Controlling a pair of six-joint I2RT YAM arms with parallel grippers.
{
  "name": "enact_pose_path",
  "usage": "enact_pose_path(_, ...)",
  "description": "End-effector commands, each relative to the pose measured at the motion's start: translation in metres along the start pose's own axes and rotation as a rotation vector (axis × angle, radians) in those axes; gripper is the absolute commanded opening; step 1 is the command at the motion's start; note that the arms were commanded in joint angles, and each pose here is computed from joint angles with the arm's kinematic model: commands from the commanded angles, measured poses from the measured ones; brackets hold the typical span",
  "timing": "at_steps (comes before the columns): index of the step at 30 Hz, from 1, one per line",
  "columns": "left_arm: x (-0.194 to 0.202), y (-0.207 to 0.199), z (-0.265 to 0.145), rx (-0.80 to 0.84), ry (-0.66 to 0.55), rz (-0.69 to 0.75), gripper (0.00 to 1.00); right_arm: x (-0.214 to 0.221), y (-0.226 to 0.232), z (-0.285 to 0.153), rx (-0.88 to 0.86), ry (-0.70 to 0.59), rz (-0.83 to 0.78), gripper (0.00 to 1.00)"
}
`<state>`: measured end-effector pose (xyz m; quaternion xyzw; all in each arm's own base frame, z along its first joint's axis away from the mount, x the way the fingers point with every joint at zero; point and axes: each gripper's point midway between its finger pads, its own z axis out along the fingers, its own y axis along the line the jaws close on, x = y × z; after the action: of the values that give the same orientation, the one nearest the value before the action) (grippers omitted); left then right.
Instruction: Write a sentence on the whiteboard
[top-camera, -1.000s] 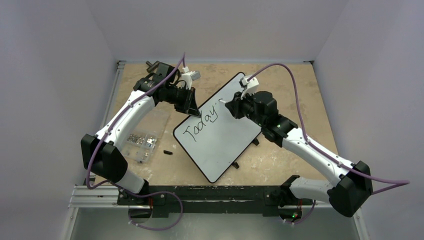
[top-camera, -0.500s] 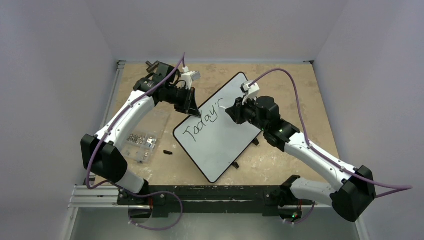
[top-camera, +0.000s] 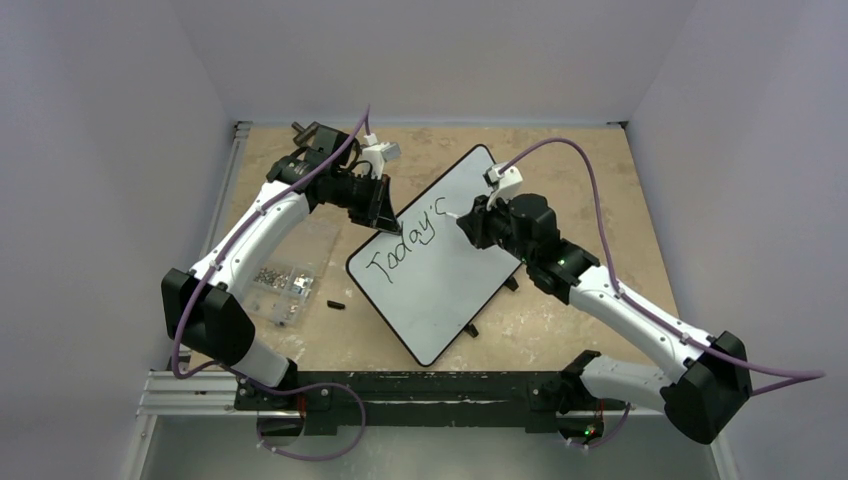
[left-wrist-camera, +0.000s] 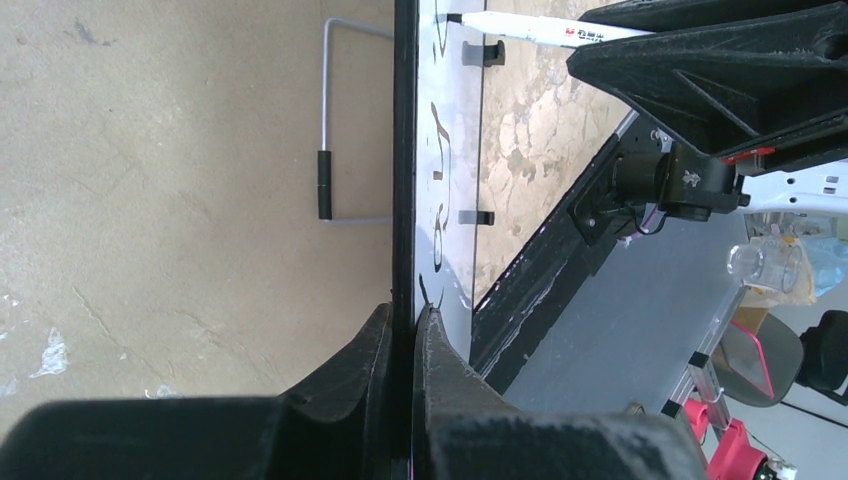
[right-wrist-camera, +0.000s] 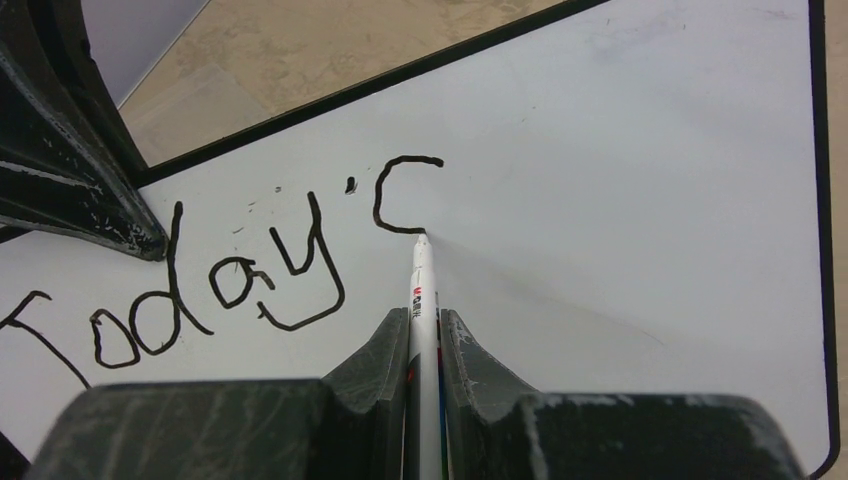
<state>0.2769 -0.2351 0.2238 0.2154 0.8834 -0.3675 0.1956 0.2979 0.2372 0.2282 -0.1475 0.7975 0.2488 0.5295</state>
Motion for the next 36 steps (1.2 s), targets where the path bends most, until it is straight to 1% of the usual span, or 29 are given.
enact_pose_path(1, -0.016, 0.007, -0.014, -0.082, -0.087, 0.089, 0.00, -0.009, -0.011, 0.004, 0.068, -0.011, -0.013, 0.00)
enact_pose_path(7, -0.016, 0.007, -0.014, -0.083, -0.087, 0.088, 0.00, -0.007, -0.016, 0.006, 0.095, -0.002, -0.022, 0.00)
enact_pose_path(15, -0.016, 0.007, -0.014, -0.084, -0.088, 0.089, 0.00, 0.007, -0.016, 0.000, 0.085, 0.027, -0.005, 0.00)
enact_pose_path(26, -0.016, 0.006, -0.015, -0.082, -0.090, 0.089, 0.00, 0.024, -0.007, -0.010, 0.024, 0.068, 0.020, 0.00)
enact_pose_path(30, -0.016, 0.006, -0.015, -0.080, -0.089, 0.089, 0.00, 0.023, -0.006, -0.011, 0.019, 0.064, 0.021, 0.00)
enact_pose_path(36, -0.017, 0.005, -0.016, -0.081, -0.094, 0.092, 0.00, 0.018, 0.004, -0.010, -0.036, 0.060, 0.021, 0.00)
